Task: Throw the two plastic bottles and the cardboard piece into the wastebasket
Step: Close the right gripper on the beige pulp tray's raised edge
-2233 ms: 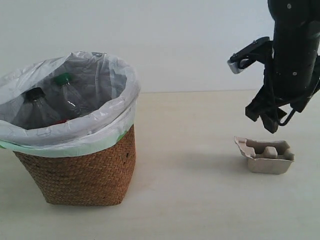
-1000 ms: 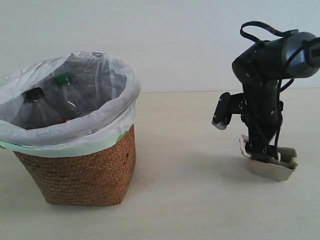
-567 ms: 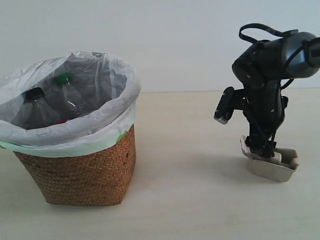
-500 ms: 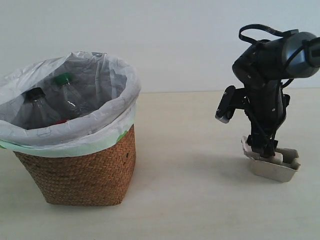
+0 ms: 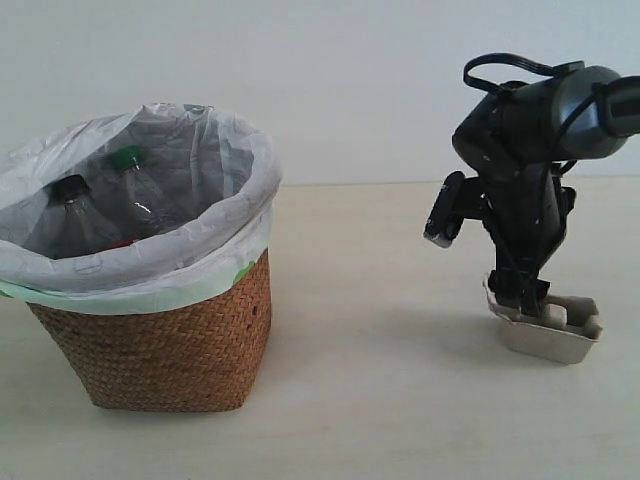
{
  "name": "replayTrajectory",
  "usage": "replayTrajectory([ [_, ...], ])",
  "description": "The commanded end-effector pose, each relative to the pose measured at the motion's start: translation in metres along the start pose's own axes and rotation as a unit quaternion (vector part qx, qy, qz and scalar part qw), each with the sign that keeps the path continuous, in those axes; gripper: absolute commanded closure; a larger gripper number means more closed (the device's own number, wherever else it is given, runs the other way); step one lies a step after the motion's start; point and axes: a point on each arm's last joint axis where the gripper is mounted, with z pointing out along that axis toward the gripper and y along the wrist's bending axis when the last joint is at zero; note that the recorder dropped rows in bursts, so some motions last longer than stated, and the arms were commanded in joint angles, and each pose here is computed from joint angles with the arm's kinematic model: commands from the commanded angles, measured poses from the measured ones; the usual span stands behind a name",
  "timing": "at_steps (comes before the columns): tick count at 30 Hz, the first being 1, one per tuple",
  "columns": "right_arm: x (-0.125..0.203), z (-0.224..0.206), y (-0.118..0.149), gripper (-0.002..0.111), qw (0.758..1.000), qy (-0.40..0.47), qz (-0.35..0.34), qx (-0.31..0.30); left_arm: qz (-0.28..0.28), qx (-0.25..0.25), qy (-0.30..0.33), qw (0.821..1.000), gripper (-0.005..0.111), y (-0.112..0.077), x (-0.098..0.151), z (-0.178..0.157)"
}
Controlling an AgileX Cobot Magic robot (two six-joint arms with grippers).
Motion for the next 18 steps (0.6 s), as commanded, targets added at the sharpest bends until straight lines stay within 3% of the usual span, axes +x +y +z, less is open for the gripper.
replayTrajectory([
  [1, 0.003, -0.02, -0.004, 0.026, 1.0, -0.01, -0.02, 0.021, -0.001, -0.001, -0.003, 1.0, 0.103, 0.0, 0.001, 0.0],
  [6, 0.012, -0.04, -0.008, 0.026, 0.999, -0.022, -0.015, 0.02, -0.001, -0.001, -0.003, 1.0, 0.103, 0.0, 0.001, 0.0],
  [12, 0.013, -0.048, 0.004, 0.026, 0.997, -0.045, -0.016, -0.054, -0.001, -0.001, -0.003, 1.0, 0.103, 0.0, 0.001, 0.0],
  [18, 0.016, -0.048, 0.009, 0.026, 0.996, -0.028, -0.011, -0.085, -0.001, -0.001, -0.003, 1.0, 0.103, 0.0, 0.001, 0.0],
])
